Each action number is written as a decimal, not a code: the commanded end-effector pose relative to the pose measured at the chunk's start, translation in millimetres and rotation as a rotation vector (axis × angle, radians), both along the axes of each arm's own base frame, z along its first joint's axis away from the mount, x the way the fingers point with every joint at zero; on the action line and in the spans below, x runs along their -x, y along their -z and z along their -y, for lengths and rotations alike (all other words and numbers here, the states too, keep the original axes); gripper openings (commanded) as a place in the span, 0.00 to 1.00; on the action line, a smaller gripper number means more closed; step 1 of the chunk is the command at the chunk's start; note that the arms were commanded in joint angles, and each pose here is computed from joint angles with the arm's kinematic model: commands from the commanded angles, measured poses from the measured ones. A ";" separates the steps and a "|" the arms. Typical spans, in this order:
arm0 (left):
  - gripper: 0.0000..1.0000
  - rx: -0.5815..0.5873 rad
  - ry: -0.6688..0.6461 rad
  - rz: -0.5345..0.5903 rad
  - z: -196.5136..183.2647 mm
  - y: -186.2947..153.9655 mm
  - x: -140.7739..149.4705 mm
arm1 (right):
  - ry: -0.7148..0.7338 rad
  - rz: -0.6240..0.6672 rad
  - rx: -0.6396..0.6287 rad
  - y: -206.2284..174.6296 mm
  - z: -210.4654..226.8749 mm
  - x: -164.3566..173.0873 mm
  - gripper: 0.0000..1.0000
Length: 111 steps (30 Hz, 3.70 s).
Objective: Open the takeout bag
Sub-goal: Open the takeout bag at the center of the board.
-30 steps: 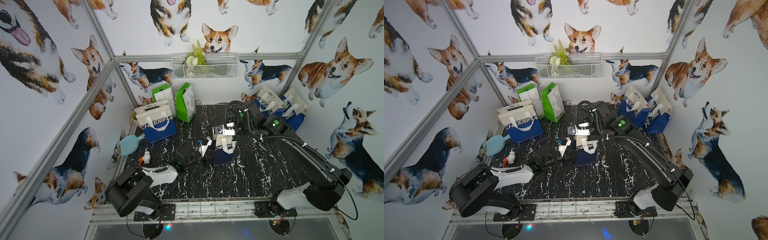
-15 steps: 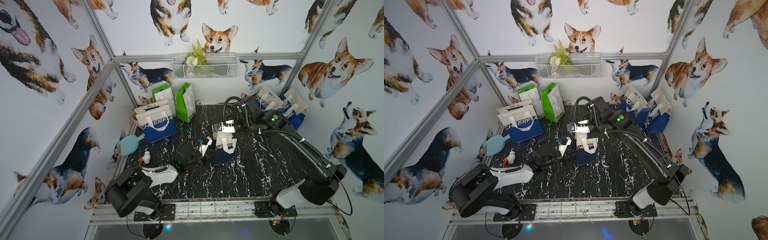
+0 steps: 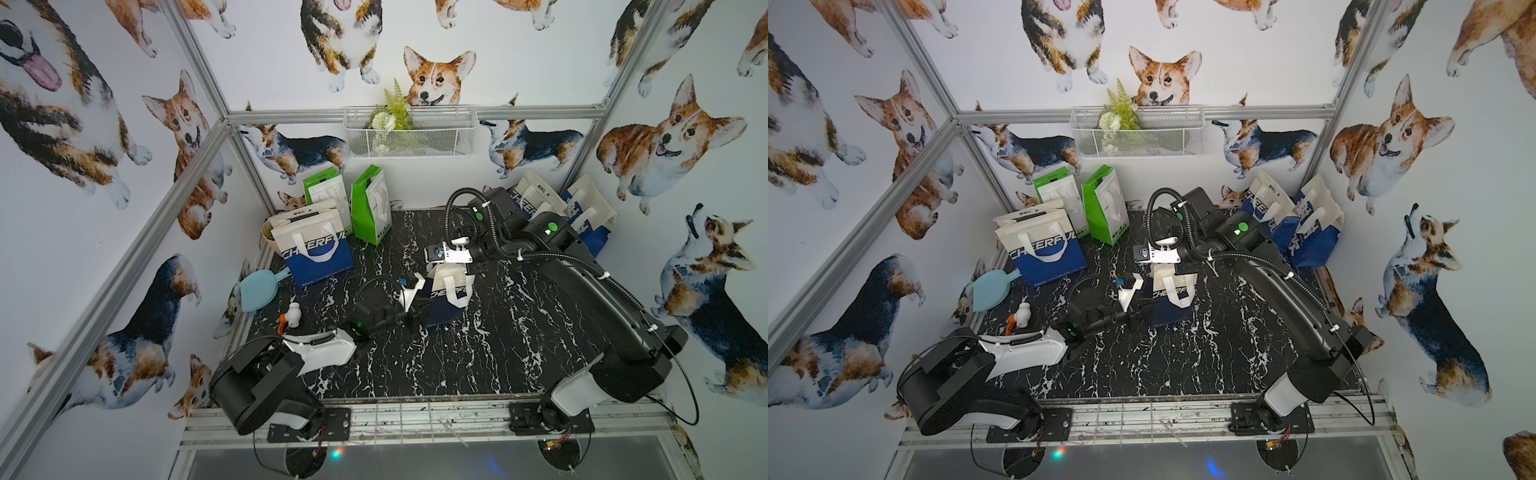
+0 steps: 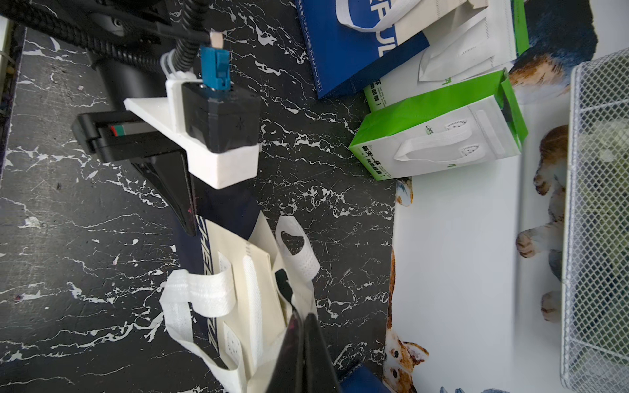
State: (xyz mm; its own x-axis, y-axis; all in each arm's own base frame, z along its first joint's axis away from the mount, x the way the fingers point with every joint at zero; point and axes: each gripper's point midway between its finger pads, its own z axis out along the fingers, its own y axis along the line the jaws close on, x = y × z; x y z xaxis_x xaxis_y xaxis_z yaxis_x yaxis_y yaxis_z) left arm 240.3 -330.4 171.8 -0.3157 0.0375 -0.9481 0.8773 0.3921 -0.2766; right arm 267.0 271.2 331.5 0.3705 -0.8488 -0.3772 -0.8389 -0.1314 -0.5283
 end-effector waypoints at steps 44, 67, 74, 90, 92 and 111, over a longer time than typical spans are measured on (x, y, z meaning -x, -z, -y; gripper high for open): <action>0.00 -0.043 -0.010 -0.033 0.2 15.5 -2.0 | 0.053 0.153 -0.338 35.3 -4.7 18.1 0.40; 0.00 -0.057 -0.020 -0.040 -0.7 17.3 -3.6 | 0.119 0.315 -0.315 41.4 -1.8 -6.0 0.42; 0.00 -0.059 -0.022 -0.040 -1.3 17.3 -3.7 | 0.168 0.372 -0.329 35.8 0.7 -17.3 0.33; 0.00 -0.066 -0.027 -0.042 -1.8 19.0 -4.7 | 0.231 0.406 -0.328 21.5 6.5 -27.6 0.00; 0.00 -0.065 -0.026 -0.041 -1.5 18.4 -4.7 | 0.254 0.418 -0.343 12.7 9.5 -29.1 0.00; 0.00 -0.075 -0.033 -0.048 -1.4 22.3 -6.4 | 0.186 0.405 -0.285 0.1 6.9 -22.5 0.00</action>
